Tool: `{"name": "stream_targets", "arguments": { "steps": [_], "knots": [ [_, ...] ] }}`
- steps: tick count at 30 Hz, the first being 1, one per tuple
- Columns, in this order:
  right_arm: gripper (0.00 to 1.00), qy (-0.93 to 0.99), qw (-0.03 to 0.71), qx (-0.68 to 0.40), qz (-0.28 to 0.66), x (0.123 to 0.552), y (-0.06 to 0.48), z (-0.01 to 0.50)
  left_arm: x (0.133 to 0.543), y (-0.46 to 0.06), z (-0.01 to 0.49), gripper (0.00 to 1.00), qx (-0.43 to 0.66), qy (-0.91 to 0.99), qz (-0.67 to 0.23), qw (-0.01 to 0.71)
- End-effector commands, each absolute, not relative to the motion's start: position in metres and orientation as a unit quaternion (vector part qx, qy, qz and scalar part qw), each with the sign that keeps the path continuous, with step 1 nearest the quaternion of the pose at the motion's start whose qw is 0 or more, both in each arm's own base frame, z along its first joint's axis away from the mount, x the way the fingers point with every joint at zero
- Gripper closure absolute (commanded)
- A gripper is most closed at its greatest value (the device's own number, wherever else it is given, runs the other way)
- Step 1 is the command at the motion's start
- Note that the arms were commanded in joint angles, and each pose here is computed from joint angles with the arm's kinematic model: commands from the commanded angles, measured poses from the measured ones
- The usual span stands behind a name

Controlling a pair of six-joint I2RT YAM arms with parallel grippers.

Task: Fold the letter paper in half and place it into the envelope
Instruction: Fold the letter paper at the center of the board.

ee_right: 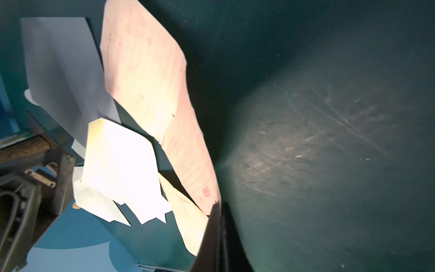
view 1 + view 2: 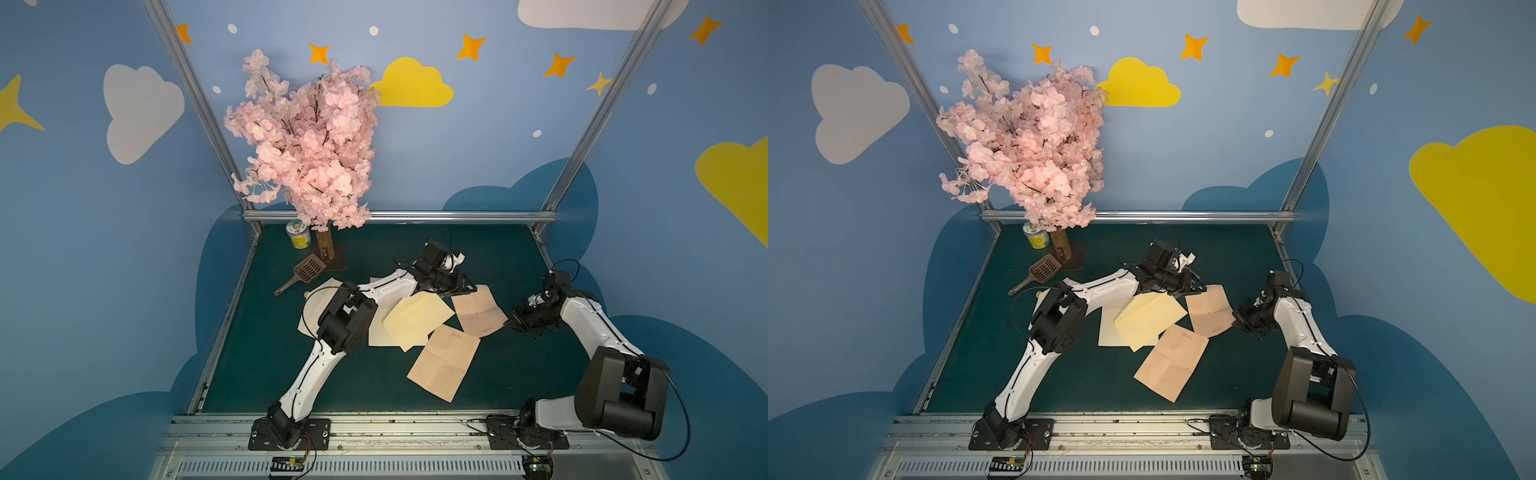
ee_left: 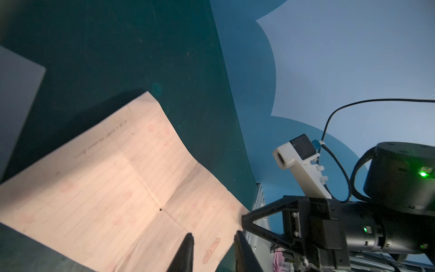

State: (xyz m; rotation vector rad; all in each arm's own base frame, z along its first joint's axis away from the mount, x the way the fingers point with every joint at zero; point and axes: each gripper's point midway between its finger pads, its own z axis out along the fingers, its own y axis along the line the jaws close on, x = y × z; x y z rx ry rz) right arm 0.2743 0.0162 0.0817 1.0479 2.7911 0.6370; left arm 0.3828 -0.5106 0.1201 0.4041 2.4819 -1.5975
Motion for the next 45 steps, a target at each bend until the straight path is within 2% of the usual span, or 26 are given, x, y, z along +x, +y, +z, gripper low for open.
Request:
{"name": "stream_targets", "arguments": {
  "steps": [1,10,13,19,25,36,45],
  "knots": [
    [1.00,0.919,0.027,0.353,0.175,0.271,0.001,0.077,0.383,-0.518,0.132,0.68,0.145,0.815,-0.555,0.080],
    [1.00,0.923,0.022,0.346,0.165,0.281,-0.009,0.082,0.378,-0.523,0.104,0.68,0.135,0.830,-0.538,0.059],
    [1.00,0.924,0.023,0.340,0.173,0.284,-0.008,0.085,0.373,-0.527,0.092,0.71,0.134,0.838,-0.527,0.050],
    [1.00,0.926,0.013,0.328,0.186,0.285,-0.004,0.085,0.368,-0.530,0.057,0.88,0.113,0.864,-0.489,0.028],
    [1.00,0.924,0.008,0.325,0.199,0.285,0.000,0.085,0.374,-0.534,0.049,0.97,0.106,0.879,-0.464,0.037],
    [1.00,0.927,-0.008,0.309,0.212,0.271,0.008,0.086,0.396,-0.518,0.061,0.98,0.146,0.918,-0.351,0.117],
    [1.00,0.928,-0.022,0.294,0.226,0.258,0.016,0.087,0.395,-0.508,0.042,0.98,0.158,0.933,-0.303,0.114]
  ]
}}
